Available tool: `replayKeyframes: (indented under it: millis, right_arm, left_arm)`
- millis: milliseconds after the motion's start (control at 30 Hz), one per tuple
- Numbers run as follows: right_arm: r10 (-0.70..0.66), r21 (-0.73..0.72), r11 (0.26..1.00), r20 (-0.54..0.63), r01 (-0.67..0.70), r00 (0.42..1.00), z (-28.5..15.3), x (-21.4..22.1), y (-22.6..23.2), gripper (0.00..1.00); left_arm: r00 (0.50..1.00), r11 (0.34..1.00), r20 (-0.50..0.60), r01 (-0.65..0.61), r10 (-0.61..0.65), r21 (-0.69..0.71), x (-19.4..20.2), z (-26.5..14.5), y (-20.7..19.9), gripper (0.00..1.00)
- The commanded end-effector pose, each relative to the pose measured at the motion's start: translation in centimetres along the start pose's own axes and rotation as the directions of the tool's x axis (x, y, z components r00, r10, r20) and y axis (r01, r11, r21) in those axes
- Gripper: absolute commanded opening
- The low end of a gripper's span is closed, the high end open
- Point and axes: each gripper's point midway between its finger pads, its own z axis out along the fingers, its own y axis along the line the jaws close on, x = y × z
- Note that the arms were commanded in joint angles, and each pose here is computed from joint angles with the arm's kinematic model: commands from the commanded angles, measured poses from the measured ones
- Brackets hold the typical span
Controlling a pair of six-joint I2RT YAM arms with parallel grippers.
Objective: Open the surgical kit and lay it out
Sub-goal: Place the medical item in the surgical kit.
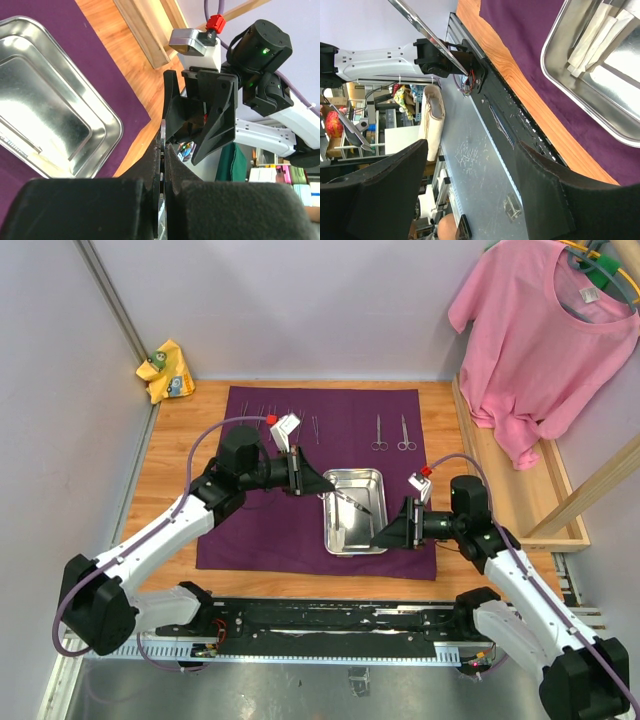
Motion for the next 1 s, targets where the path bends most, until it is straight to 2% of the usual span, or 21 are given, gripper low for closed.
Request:
replayKeyframes:
  millis: [0,167,367,500,700,867,967]
  right_arm:
    - [0.031,0.013,0.999,0.038,-0.031,0.999,0.1,-0.8,-0.3,0.71]
    - [0.042,0.016,0.999,0.113,-0.044,0.993,-0.2,-2.1,0.7,0.71]
    - [0.069,-0.01,0.998,0.21,-0.068,0.975,0.4,-4.5,1.0,0.73]
    - [0.061,-0.047,0.998,0.269,-0.05,0.961,1.7,-5.9,1.1,0.73]
    - [0.038,-0.089,0.996,0.269,-0.015,0.962,4.7,-6.9,2.6,0.72]
    - [0.072,-0.157,0.988,0.374,-0.014,0.925,5.4,-8.7,3.7,0.71]
    - [0.088,-0.138,0.99,0.416,-0.033,0.905,5.6,-9.7,3.4,0.71]
  left_arm:
    - [0.998,0.999,0.045,-0.031,0.031,0.012,-0.9,-0.2,-0.4,0.0]
    - [0.995,1.0,0.1,-0.018,0.017,0.005,-1.2,-0.1,0.2,0.0]
    - [0.981,0.999,0.192,0.006,-0.013,0.035,-2.3,-1.0,-0.9,0.0]
    - [0.963,0.996,0.26,0.048,-0.067,0.078,-2.8,-1.6,-1.5,0.0]
    - [0.937,0.99,0.319,0.12,-0.139,0.079,-2.4,-2.0,-0.2,0.0]
    - [0.906,0.982,0.378,0.172,-0.191,0.082,-2.3,-2.5,0.8,0.0]
    - [0.882,0.976,0.42,0.197,-0.216,0.088,-2.5,-3.0,1.0,0.0]
